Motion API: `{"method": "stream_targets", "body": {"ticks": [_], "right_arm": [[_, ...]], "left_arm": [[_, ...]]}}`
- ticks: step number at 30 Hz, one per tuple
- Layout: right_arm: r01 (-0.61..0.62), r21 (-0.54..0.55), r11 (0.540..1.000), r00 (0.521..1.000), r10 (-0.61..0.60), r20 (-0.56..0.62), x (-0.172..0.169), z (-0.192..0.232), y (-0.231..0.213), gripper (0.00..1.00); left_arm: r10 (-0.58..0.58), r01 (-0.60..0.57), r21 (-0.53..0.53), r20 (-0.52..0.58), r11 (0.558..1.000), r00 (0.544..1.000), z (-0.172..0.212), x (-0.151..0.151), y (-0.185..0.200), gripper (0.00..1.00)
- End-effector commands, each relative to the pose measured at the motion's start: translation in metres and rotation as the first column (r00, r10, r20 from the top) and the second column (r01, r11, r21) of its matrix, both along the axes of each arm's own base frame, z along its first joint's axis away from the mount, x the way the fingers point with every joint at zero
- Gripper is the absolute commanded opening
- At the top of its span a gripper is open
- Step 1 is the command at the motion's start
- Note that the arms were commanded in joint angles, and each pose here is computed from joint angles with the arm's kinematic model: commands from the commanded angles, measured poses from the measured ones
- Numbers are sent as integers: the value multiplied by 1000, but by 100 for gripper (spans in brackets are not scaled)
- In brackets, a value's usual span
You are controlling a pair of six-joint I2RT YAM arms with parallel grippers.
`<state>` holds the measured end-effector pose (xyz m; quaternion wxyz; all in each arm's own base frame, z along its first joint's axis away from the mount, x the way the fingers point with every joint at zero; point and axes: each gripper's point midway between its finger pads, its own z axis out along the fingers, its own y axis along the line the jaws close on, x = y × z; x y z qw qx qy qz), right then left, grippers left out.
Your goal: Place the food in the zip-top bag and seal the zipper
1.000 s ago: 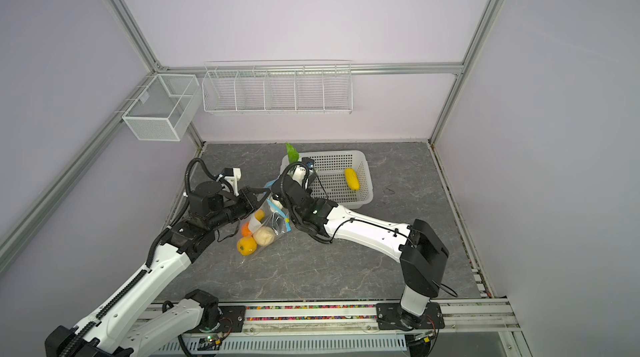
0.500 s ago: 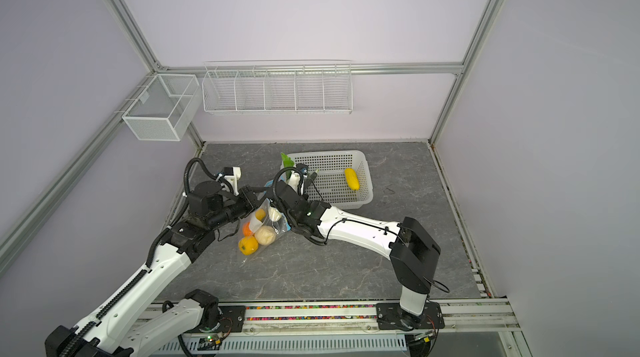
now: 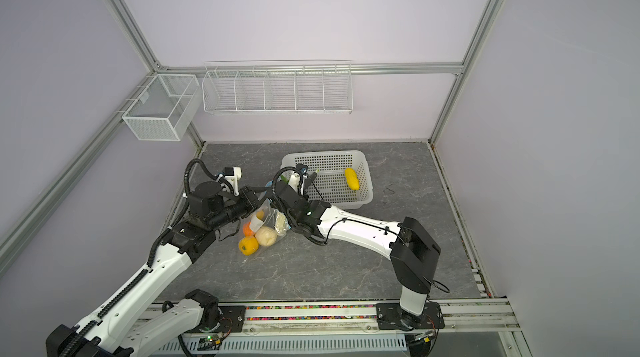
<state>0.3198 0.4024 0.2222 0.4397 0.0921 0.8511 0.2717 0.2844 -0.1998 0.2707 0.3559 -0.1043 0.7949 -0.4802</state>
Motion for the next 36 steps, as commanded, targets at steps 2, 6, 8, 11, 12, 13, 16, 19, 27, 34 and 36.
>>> {"method": "stream_targets", "body": {"ticks": [2, 6, 8, 11, 12, 13, 16, 19, 27, 34, 36], "right_arm": [[-15, 46, 999, 999, 13, 37, 3, 31, -5, 60], [-145, -8, 989, 986, 145, 87, 7, 62, -17, 60], [-237, -21, 971, 967, 238, 92, 5, 72, -27, 61], [-313, -30, 949, 949, 313, 30, -1, 73, -44, 62], [-330, -45, 943, 944, 331, 0, -4, 70, -49, 61], [-326, -66, 943, 945, 324, -35, -6, 66, -58, 62], [-349, -55, 935, 932, 341, -123, -10, 52, -75, 62], [-395, 12, 919, 901, 390, -191, -10, 41, -80, 60], [-547, 122, 828, 781, 558, -280, -6, 14, -60, 55], [-573, 157, 805, 740, 590, -323, -9, -8, -51, 53], [-572, 158, 805, 734, 588, -339, -9, -15, -50, 52]], "left_arm": [[8, -7, -24, 30, 1000, 1000, 7, 3, 0, 0], [4, -4, -22, 36, 1000, 999, 9, 1, 1, 0], [2, -1, -18, 40, 1000, 999, 11, 0, 1, 0], [-11, 12, -18, 51, 1000, 999, 16, -2, 0, 0], [-15, 16, -14, 50, 1000, 999, 15, -3, 0, 0], [-18, 19, -9, 51, 1000, 999, 16, -4, 0, 0], [-24, 24, -5, 56, 1000, 998, 17, -6, 1, 0], [-26, 26, -4, 57, 1000, 998, 18, -7, 1, 0], [-19, 19, -12, 63, 1000, 998, 22, -10, 3, 0], [-19, 20, -8, 60, 1000, 998, 21, -11, 4, 0], [-21, 22, -9, 62, 1000, 998, 23, -12, 4, 0]]}}
